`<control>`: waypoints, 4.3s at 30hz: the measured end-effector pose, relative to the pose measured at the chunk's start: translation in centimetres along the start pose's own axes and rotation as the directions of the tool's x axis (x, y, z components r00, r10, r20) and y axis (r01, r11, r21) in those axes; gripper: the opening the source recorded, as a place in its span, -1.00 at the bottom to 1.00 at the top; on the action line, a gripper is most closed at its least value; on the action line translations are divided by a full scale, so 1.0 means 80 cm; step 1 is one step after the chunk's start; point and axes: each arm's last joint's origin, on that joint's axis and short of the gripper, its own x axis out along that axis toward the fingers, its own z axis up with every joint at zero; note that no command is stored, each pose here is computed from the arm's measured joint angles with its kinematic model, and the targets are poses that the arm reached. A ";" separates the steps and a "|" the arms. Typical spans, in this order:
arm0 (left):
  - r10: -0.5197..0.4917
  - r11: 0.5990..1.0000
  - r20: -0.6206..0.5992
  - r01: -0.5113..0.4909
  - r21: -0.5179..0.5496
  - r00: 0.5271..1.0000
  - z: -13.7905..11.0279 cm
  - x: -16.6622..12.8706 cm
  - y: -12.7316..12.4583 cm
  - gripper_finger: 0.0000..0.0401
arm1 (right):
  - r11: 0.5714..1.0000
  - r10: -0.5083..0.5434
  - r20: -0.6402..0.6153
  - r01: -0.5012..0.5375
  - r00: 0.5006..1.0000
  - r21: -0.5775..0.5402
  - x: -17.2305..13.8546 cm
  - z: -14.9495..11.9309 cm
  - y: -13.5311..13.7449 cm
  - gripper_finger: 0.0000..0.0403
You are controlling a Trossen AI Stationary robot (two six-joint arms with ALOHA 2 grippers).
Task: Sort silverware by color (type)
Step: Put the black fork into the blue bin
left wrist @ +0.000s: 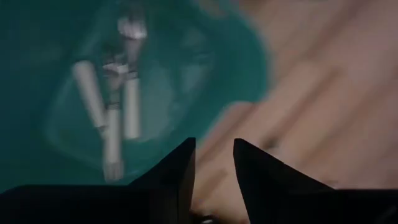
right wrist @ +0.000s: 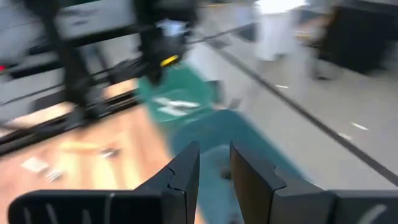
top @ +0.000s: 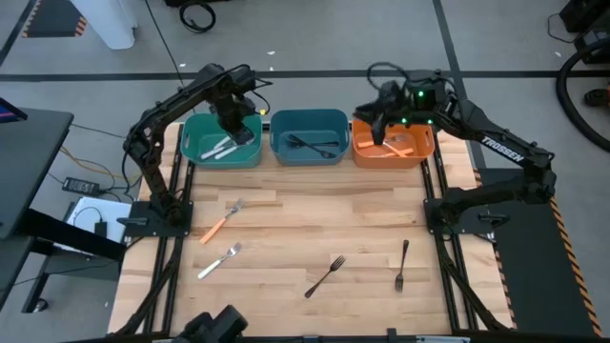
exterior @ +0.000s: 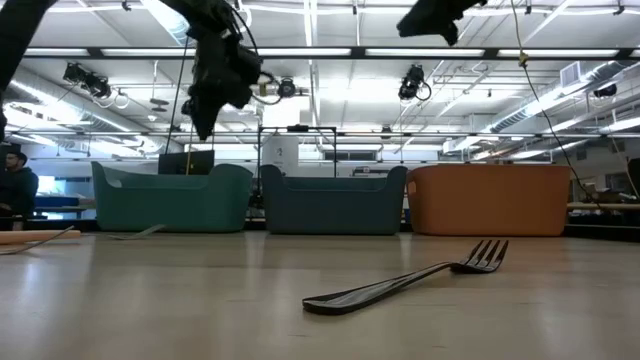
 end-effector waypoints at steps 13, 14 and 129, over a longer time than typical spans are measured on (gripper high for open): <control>-0.077 0.985 0.159 0.051 0.163 0.984 -0.047 -0.060 -0.083 -0.41 | 0.963 0.264 -0.235 -0.242 0.936 0.118 0.051 -0.033 0.071 -0.52; -0.081 0.982 0.167 0.050 0.181 0.983 -0.050 -0.063 -0.091 -0.41 | 0.960 0.268 -0.270 -0.233 0.925 0.155 0.050 -0.038 0.075 -0.52; -0.127 0.871 0.225 0.001 0.490 0.966 -0.069 -0.073 -0.162 -0.41 | 0.312 -0.112 -0.909 0.883 0.401 0.351 -0.009 -0.358 0.262 -0.99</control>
